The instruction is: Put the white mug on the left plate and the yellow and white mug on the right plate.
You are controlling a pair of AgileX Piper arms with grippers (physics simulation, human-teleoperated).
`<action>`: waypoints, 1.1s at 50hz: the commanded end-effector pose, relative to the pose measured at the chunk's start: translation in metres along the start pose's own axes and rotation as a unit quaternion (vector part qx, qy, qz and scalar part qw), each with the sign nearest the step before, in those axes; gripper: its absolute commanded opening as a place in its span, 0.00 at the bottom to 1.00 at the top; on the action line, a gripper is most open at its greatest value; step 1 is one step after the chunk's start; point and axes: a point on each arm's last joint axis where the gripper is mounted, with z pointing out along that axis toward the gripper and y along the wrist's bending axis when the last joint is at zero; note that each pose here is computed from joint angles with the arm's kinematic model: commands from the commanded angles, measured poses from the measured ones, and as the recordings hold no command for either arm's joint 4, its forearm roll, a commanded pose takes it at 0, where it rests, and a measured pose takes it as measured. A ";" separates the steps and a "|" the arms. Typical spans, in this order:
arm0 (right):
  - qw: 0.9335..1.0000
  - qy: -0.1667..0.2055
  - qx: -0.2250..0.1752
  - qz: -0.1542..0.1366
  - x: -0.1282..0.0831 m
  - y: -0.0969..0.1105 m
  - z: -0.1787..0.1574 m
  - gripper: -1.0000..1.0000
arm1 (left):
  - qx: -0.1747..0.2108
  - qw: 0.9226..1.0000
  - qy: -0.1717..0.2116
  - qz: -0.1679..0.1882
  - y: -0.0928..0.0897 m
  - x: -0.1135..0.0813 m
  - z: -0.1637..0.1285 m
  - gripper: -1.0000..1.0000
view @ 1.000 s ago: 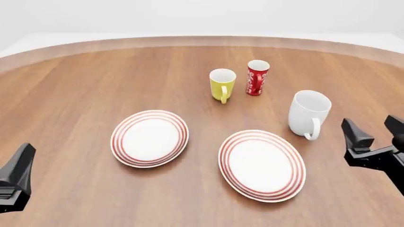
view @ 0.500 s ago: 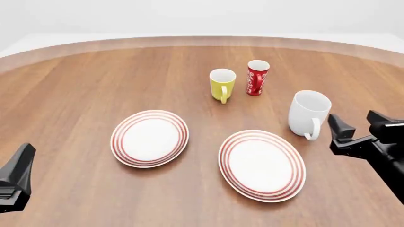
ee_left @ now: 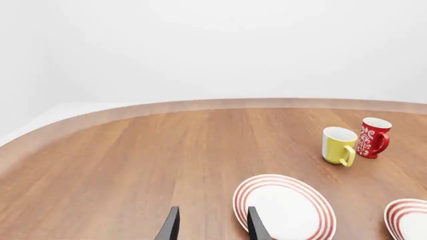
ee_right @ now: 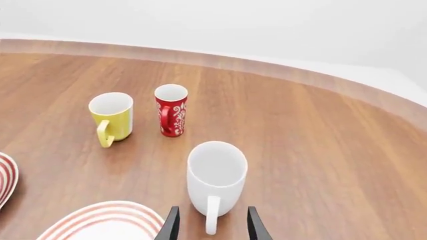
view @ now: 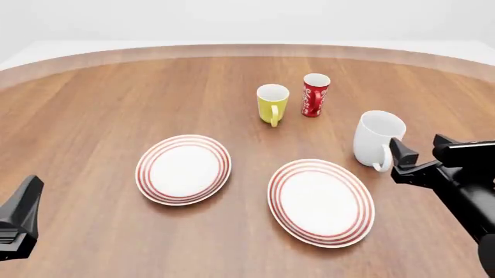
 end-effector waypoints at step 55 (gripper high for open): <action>0.998 0.055 -0.006 0.017 0.045 0.005 0.056 1.00 | 0.000 1.000 0.000 0.000 0.000 0.000 0.000 1.00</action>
